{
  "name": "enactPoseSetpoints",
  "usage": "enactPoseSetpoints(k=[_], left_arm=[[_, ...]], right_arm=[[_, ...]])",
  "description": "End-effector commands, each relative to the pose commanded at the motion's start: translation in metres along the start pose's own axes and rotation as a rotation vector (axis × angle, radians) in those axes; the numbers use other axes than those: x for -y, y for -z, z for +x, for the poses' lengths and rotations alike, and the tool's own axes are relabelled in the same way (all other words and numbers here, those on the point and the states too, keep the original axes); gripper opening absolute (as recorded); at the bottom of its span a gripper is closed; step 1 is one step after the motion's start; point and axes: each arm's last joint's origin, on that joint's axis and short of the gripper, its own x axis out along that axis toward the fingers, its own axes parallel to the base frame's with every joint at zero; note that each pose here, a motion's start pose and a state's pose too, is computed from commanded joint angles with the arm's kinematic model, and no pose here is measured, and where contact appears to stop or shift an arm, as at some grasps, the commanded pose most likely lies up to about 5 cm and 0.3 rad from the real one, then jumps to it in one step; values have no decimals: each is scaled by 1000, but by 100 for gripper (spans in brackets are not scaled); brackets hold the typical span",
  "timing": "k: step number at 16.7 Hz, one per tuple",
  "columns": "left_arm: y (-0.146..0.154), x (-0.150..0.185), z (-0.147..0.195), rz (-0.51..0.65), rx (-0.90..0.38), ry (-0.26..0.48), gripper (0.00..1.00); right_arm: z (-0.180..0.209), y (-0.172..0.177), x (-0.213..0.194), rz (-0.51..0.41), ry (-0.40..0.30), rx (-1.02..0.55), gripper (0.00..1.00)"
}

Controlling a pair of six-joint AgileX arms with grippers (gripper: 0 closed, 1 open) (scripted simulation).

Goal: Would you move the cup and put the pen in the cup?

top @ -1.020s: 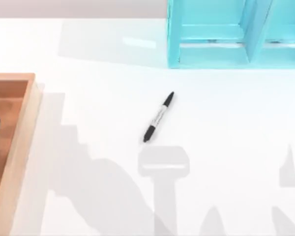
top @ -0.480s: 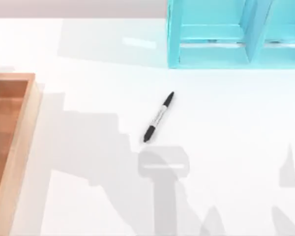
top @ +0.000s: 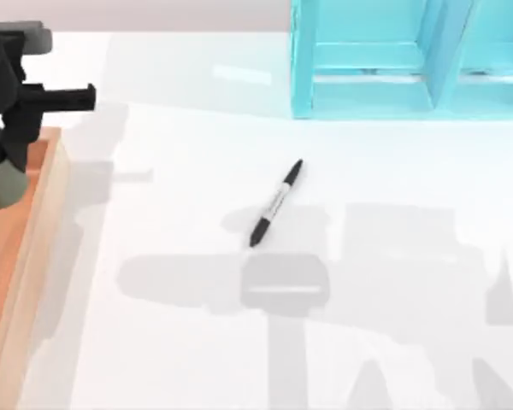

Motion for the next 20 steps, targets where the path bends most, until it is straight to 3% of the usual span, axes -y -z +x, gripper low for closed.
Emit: enactPoseSetpoints(k=[4,11,17,20], left_arm=[[17,28,-16,58,-43,-2,0],[6,39,-10,55,-22,3,0],[-43,90,58,55,-61,-14,0],[-56,115,75,54,-21,-1,0]], right_arm=[[0,0,0,0,0,0,100],[0,0,0,0,0,0,100],[0,0,0,0,0,0,100],[0,0,0,0,0,0,100]])
